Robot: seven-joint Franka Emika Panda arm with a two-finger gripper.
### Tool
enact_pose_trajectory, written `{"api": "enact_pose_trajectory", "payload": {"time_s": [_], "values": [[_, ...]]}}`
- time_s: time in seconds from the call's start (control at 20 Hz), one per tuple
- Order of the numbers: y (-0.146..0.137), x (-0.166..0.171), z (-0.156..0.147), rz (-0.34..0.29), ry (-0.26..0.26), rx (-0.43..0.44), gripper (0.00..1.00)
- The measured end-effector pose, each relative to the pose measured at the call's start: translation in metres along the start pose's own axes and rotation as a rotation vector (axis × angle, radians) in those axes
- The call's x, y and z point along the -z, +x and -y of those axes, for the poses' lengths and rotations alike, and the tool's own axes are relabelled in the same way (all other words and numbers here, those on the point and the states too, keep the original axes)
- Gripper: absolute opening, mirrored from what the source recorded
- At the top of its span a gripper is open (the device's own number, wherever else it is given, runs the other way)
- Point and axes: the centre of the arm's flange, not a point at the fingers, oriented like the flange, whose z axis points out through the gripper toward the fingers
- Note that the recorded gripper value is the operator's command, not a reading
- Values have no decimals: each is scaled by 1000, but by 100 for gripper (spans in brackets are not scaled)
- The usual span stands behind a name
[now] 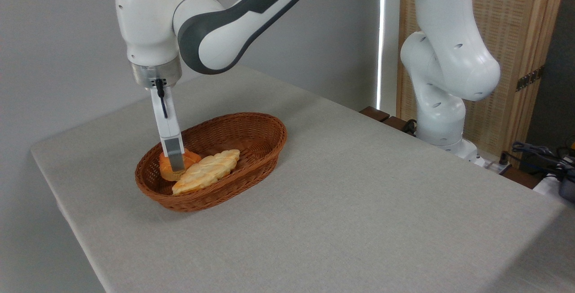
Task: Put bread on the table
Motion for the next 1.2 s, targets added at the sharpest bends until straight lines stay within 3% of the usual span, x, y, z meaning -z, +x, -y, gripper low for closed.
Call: {"api": "enact_pose_trajectory", "payload": {"time_s": [0.6, 0.65, 0.8, 0.9, 1.2], "values": [[-4, -15, 5, 17, -16, 1, 99], [-4, -16, 5, 19, -18, 2, 96], [-4, -17, 6, 19, -19, 3, 60], [-5, -17, 6, 19, -18, 4, 54], [-5, -16, 7, 19, -18, 4, 55]]}}
